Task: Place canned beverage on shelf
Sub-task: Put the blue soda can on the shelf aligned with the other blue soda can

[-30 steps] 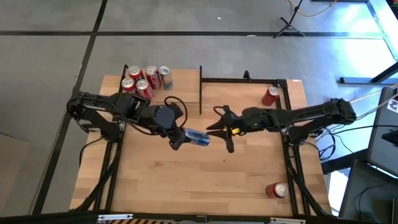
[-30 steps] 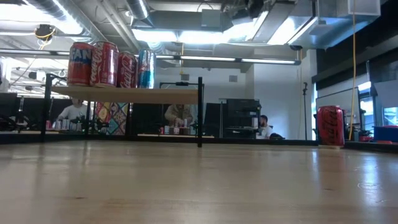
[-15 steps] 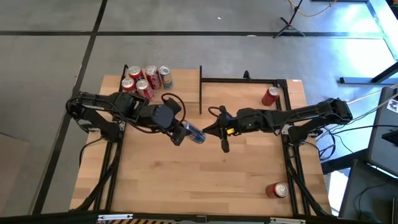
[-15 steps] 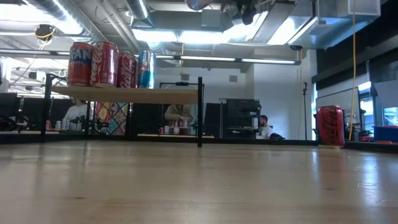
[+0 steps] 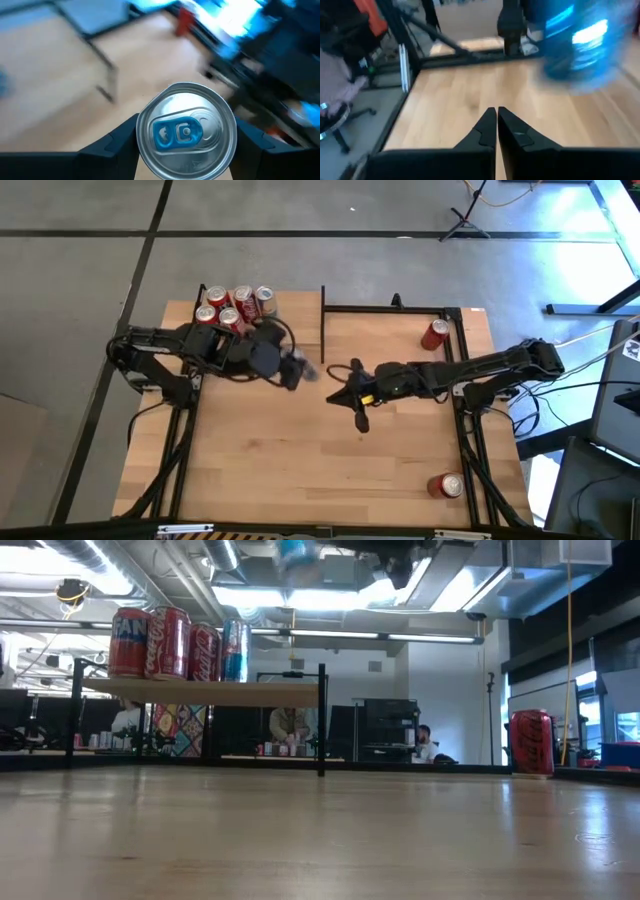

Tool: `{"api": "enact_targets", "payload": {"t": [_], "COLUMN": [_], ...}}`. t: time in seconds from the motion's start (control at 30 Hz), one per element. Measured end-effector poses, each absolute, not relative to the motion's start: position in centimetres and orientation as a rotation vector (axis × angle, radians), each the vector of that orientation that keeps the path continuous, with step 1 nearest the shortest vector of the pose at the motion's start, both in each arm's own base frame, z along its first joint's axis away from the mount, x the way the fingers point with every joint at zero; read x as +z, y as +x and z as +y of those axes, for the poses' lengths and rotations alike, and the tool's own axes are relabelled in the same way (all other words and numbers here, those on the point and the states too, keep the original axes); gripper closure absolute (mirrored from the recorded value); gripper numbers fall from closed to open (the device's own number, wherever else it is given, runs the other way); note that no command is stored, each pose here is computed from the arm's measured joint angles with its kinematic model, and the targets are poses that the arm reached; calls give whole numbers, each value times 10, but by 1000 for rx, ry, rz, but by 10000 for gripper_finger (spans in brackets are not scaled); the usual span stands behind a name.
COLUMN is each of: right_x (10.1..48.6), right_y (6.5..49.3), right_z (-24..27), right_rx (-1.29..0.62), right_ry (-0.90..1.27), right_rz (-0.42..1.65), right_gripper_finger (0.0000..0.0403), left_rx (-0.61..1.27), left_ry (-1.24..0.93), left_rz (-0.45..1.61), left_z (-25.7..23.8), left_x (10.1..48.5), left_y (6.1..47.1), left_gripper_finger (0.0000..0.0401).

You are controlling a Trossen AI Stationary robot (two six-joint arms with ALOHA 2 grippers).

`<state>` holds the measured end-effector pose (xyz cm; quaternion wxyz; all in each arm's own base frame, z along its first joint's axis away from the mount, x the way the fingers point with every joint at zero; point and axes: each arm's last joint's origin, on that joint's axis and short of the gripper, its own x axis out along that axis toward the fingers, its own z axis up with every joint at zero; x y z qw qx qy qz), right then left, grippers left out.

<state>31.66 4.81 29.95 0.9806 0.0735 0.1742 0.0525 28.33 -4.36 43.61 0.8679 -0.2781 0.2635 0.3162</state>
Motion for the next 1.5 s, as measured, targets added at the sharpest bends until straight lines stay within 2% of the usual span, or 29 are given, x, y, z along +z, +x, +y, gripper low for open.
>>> {"api": "enact_targets", "payload": {"t": [0.2,0.57,0.97,1.5], "right_x": [304,300,298,296], "right_y": [305,300,299,298], "right_z": [45,45,44,44], "right_rx": [61,66,63,63], "right_ry": [136,140,138,123], "right_rz": [396,460,490,512], "right_gripper_finger": [393,393,393,393], "left_rx": [816,1084,1157,1150], "left_ry": [-539,-506,-547,-552], "left_rz": [645,781,862,899], "left_z": [-28,35,96,110], "left_x": [427,419,409,376], "left_y": [272,255,247,257], "left_gripper_finger": [190,190,190,190]}}
